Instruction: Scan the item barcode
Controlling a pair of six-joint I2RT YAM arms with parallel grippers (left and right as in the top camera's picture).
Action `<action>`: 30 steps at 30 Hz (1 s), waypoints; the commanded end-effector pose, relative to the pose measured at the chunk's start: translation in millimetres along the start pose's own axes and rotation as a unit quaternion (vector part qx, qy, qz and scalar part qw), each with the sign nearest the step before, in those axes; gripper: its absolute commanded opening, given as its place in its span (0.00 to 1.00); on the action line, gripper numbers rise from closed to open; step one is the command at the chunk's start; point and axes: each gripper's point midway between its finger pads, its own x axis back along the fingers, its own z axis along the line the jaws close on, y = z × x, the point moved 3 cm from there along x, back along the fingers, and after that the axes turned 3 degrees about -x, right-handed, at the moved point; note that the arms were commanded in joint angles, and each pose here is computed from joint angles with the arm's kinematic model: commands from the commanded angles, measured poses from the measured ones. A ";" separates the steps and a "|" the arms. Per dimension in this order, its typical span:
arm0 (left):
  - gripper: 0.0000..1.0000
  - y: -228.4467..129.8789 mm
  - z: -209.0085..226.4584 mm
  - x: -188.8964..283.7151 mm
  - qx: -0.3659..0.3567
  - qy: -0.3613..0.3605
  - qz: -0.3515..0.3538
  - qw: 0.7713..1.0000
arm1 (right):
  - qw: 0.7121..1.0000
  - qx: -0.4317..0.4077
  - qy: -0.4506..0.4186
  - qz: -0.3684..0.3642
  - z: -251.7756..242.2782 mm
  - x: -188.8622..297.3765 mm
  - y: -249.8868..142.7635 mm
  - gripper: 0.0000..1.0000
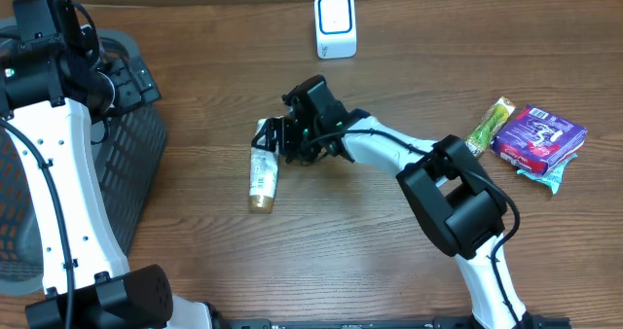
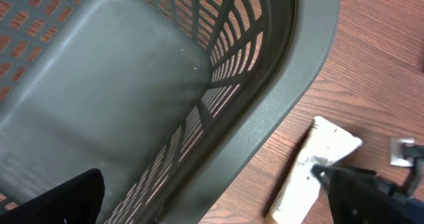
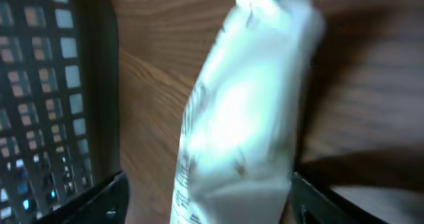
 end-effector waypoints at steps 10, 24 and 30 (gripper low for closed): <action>1.00 1.9 0.7 0.5 0.007 -0.002 -0.002 1.000 | 0.998 -0.029 -0.053 0.010 -26.4 -30.0 -22.0 0.09; 1.00 1.9 0.7 0.5 0.007 -0.002 -0.002 1.000 | 0.995 0.067 0.061 0.050 10.9 54.6 2.8 0.04; 0.99 1.9 0.7 0.5 0.007 -0.002 -0.002 1.000 | 0.996 0.073 0.028 0.036 9.7 104.0 7.5 0.04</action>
